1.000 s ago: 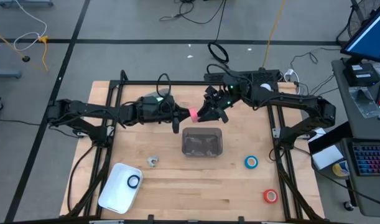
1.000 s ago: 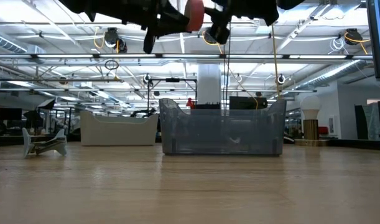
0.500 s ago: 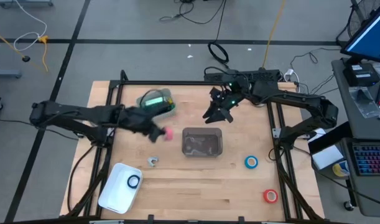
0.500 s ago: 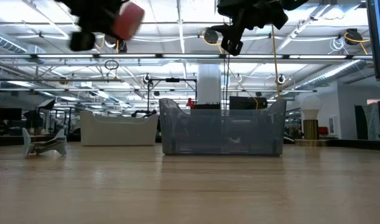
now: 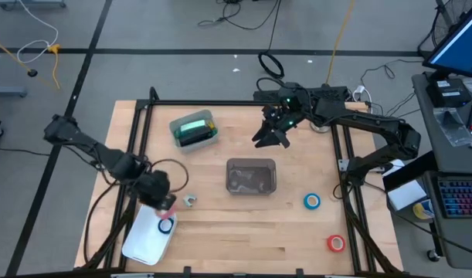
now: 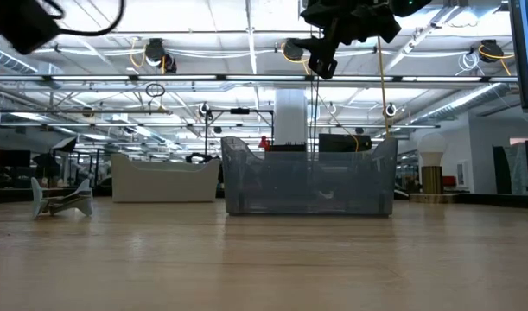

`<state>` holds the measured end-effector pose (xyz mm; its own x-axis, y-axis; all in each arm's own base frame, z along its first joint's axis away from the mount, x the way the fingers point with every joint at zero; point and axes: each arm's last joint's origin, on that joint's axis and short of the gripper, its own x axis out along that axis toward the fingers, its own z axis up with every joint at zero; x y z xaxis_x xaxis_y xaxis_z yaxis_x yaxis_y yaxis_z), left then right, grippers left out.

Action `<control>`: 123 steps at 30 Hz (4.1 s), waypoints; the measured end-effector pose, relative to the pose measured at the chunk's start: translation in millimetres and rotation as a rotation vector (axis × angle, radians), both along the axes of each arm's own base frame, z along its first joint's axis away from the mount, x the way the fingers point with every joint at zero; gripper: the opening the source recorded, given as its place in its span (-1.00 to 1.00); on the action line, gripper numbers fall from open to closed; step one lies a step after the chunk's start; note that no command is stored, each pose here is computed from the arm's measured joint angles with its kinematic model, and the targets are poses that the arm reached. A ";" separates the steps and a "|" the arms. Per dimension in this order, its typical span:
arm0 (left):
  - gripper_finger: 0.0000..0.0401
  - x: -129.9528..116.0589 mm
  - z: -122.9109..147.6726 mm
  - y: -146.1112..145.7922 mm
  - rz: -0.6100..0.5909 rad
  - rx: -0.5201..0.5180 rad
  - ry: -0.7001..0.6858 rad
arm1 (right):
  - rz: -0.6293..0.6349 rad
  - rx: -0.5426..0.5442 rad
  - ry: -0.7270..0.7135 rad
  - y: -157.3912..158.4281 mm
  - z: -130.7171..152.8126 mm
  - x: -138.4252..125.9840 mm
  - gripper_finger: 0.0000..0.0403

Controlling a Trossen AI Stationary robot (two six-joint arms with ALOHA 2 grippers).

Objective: Pick and place Stapler, Stapler remover, tape
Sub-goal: Put the pink tape into the white bin, then put the light blue tape into the white bin

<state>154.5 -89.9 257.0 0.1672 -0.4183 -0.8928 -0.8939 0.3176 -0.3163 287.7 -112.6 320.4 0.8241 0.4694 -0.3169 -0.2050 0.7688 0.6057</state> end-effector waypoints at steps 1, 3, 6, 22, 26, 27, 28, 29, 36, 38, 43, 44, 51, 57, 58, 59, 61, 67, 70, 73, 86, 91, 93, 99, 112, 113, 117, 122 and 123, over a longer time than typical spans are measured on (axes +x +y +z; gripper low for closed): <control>-0.85 -2.9 -0.6 -3.7 -0.002 -0.012 0.032 | -0.001 0.000 0.000 -0.1 0.0 0.0 -0.02; -0.85 -8.4 -1.3 -9.4 0.010 -0.019 0.083 | -0.001 0.000 0.000 -0.1 0.0 0.0 -0.02; -0.85 -14.8 -2.1 -18.0 0.018 -0.013 0.118 | -0.002 0.001 0.002 -0.2 -0.1 0.0 -0.02; -0.85 -9.1 -43.5 -45.8 -0.006 0.184 0.418 | -0.006 -0.008 -0.002 -0.5 -0.1 0.3 -0.01; -0.85 -5.1 -52.0 -49.4 -0.030 0.204 0.447 | -0.008 -0.004 0.000 -0.5 -0.2 0.4 -0.01; -0.85 -4.4 -53.5 -49.9 -0.032 0.209 0.453 | -0.008 -0.004 0.000 -0.5 -0.2 0.4 -0.01; -0.85 -3.4 -54.8 -50.8 -0.039 0.208 0.450 | -0.008 -0.004 0.001 -0.5 -0.2 0.4 -0.01; -0.85 -2.3 -56.0 -51.7 -0.045 0.206 0.447 | -0.009 -0.003 0.001 -0.5 -0.2 0.4 -0.01; -0.85 -0.3 -61.5 -53.4 -0.019 0.226 0.479 | -0.009 -0.002 0.001 -0.4 -0.2 0.5 -0.01; -0.82 -0.5 -61.5 -53.3 -0.002 0.227 0.489 | -0.009 -0.003 0.001 -0.4 -0.4 0.4 -0.01; -0.67 -0.7 -61.3 -53.8 0.019 0.214 0.506 | -0.009 -0.003 0.000 -0.4 -0.3 0.5 -0.01; -0.65 -0.5 -61.4 -54.0 0.019 0.212 0.504 | -0.009 -0.003 0.000 -0.4 -0.3 0.5 -0.01; -0.59 0.1 -61.3 -54.7 0.040 0.196 0.515 | -0.007 -0.002 0.000 -0.4 -0.2 0.5 -0.01; -0.58 -0.1 -61.2 -54.9 0.073 0.191 0.533 | -0.007 -0.002 -0.001 -0.4 -0.2 0.5 -0.01; -0.58 -0.1 -61.2 -54.9 0.075 0.192 0.534 | -0.007 -0.002 -0.001 -0.4 -0.2 0.5 -0.01; -0.58 -0.1 -61.1 -54.9 0.075 0.192 0.534 | -0.007 -0.002 -0.001 -0.4 -0.2 0.5 -0.01; -0.58 -0.1 -61.1 -54.9 0.076 0.192 0.533 | -0.006 -0.002 -0.001 -0.4 -0.2 0.5 -0.01; -0.57 1.3 -61.5 -54.8 0.095 0.209 0.508 | -0.005 -0.002 -0.001 -0.1 -0.2 0.5 -0.01; -0.57 1.8 -61.6 -55.2 0.101 0.207 0.503 | -0.005 -0.002 0.000 -0.1 -0.2 0.5 -0.01; -0.57 1.9 -61.4 -55.3 0.101 0.206 0.502 | -0.005 -0.002 -0.001 -0.1 -0.2 0.5 -0.01; -0.57 1.6 -61.4 -55.1 0.100 0.209 0.504 | -0.002 -0.003 -0.002 0.0 -0.3 0.5 -0.01; -0.57 1.2 -61.4 -54.8 0.105 0.213 0.509 | 0.004 -0.011 -0.006 0.2 -0.5 0.4 -0.01; -0.57 0.7 -61.3 -54.3 0.118 0.218 0.518 | 0.004 -0.013 -0.006 0.0 -0.6 0.4 -0.01; -0.56 -0.2 -61.3 -54.3 0.123 0.224 0.525 | 0.006 -0.016 -0.008 0.1 -0.5 0.4 -0.01; 0.10 -2.8 -60.6 -50.4 0.130 0.253 0.561 | 0.007 -0.013 -0.008 0.1 -0.4 0.4 -0.01; 0.13 -2.8 -60.4 -50.3 0.127 0.237 0.578 | 0.009 -0.012 -0.008 0.2 -0.4 0.3 -0.01; 0.18 -2.9 -59.2 -50.2 0.070 0.189 0.594 | 0.060 0.014 -0.023 2.8 2.5 -2.7 -0.01; 0.18 -1.8 -41.8 -45.5 0.147 0.293 0.475 | 0.093 0.062 0.015 9.0 8.7 -16.9 -0.01; 0.18 -1.1 -34.5 -43.6 0.176 0.335 0.429 | 0.092 0.077 0.045 11.6 9.6 -22.3 -0.01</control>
<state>153.4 -133.4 222.4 -0.1980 -0.0992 -0.9752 -0.9685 0.1728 0.1791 265.4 -101.0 330.0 0.7626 0.5665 -0.3123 -0.2437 0.6988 0.6725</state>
